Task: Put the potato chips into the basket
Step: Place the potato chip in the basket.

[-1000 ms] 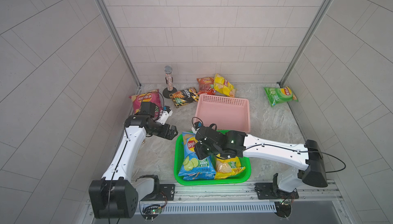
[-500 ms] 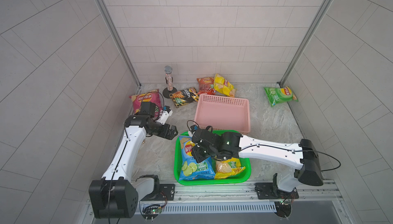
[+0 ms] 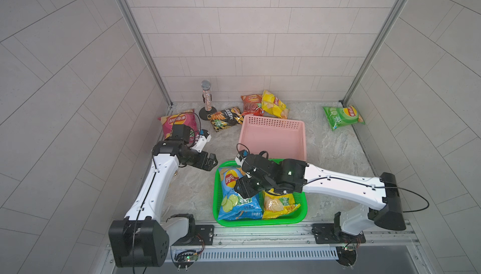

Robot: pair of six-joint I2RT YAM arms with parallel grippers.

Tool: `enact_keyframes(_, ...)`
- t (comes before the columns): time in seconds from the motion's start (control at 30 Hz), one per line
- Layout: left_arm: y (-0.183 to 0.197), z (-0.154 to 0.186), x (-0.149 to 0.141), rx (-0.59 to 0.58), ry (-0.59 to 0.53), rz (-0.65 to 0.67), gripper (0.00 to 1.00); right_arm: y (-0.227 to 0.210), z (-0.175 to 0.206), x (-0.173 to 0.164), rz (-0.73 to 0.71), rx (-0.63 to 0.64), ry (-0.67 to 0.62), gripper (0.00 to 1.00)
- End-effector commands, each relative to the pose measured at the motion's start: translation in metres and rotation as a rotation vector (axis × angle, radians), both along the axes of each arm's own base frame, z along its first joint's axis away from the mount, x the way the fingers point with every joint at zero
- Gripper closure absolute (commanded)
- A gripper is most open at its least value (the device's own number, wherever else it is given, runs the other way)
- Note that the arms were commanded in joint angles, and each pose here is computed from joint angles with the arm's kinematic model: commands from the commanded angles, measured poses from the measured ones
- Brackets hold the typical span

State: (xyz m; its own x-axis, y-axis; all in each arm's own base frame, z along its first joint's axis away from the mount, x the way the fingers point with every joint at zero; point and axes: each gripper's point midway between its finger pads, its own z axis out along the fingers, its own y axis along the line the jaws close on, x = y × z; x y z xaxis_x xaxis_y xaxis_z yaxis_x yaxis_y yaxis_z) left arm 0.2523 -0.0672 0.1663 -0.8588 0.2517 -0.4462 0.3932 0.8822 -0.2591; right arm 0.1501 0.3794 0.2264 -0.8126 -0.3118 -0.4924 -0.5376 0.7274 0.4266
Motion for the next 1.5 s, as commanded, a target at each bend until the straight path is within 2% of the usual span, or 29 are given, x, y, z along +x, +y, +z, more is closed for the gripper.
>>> enact_keyframes(0.0, 0.000, -0.001, -0.001, -0.003, 0.003, 0.005, 0.00, -0.003, 0.028, -0.001, 0.035, 0.095, 0.001, 0.45)
enact_keyframes(0.17, 0.001, -0.002, -0.001, -0.001, 0.007, 0.007, 0.00, 0.029, 0.038, -0.008, 0.119, 0.325, 0.141, 0.66)
enact_keyframes(0.2, 0.001, -0.002, -0.001, -0.001, 0.005, 0.009, 0.00, 0.037, 0.038, -0.010, 0.142, 0.354, 0.163, 0.67)
enact_keyframes(0.33, 0.001, -0.001, -0.001, -0.001, 0.003, 0.007, 0.00, 0.058, 0.026, -0.011, 0.178, 0.384, 0.214, 0.65)
enact_keyframes(0.4, 0.000, -0.001, -0.001, -0.004, 0.002, 0.004, 0.00, 0.063, 0.014, -0.008, 0.178, 0.364, 0.229, 0.62)
enact_keyframes(0.7, -0.005, 0.002, -0.004, -0.032, -0.008, -0.017, 0.00, 0.054, -0.056, -0.002, 0.135, 0.249, 0.309, 0.62)
enact_keyframes(1.0, -0.010, 0.006, -0.006, -0.056, -0.021, -0.035, 0.00, 0.054, -0.082, -0.010, 0.137, 0.243, 0.373, 0.57)
enact_keyframes(1.23, -0.008, 0.006, -0.006, -0.048, -0.019, -0.026, 0.00, 0.058, -0.045, -0.006, 0.154, 0.316, 0.326, 0.51)
enact_keyframes(1.47, -0.007, 0.004, -0.004, -0.039, -0.013, -0.018, 0.00, 0.033, 0.010, 0.026, 0.093, 0.417, 0.232, 0.43)
